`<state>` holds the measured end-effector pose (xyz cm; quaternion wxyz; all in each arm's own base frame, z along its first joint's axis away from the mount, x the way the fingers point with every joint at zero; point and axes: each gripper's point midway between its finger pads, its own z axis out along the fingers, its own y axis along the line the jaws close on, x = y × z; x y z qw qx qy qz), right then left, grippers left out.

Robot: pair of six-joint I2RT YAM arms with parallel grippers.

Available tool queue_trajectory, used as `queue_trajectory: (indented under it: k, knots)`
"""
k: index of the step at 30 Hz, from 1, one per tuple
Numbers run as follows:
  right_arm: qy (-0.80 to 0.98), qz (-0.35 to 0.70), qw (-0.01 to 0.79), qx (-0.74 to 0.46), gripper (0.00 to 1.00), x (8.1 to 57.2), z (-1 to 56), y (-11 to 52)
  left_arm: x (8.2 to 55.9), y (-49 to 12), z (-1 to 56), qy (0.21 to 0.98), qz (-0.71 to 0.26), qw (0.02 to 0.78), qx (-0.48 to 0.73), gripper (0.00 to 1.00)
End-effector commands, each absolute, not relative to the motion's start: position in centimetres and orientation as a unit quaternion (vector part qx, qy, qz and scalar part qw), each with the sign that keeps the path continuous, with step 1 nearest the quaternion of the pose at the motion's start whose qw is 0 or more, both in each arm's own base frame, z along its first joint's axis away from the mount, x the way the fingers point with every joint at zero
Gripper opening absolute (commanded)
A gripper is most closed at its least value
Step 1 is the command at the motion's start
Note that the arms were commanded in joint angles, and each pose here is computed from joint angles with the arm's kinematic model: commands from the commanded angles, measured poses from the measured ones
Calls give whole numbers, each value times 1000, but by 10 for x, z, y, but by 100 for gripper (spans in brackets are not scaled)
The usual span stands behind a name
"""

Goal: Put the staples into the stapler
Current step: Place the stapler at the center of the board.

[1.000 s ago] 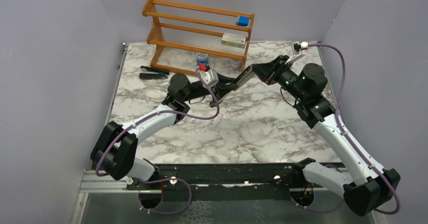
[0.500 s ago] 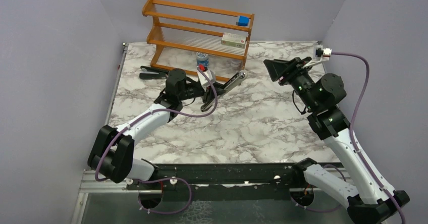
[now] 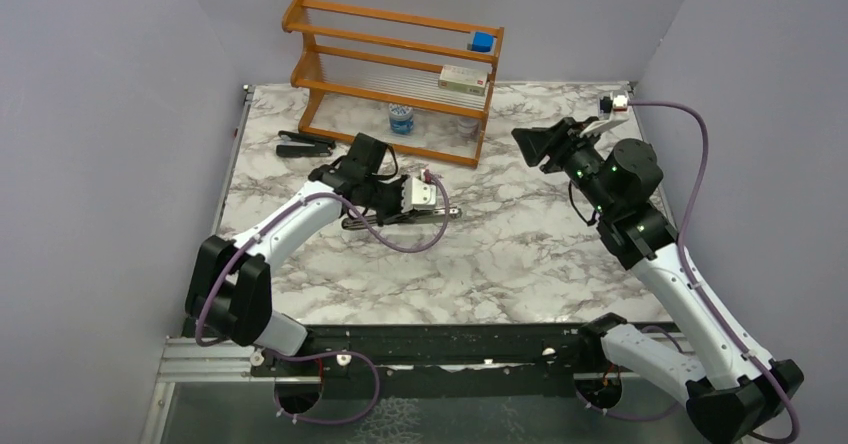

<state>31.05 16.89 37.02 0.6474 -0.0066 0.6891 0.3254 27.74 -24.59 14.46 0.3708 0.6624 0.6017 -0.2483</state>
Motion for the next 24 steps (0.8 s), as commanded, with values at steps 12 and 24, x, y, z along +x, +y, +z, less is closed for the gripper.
queue_trajectory:
  k: [12, 24]
  knots:
    - [707, 341, 618, -40, 52, 298, 348, 179, 309, -230, 83, 490, -169, 208, 829, 0]
    - [720, 334, 607, -38, 52, 294, 340, 176, 309, -216, 32, 504, -165, 117, 840, 13]
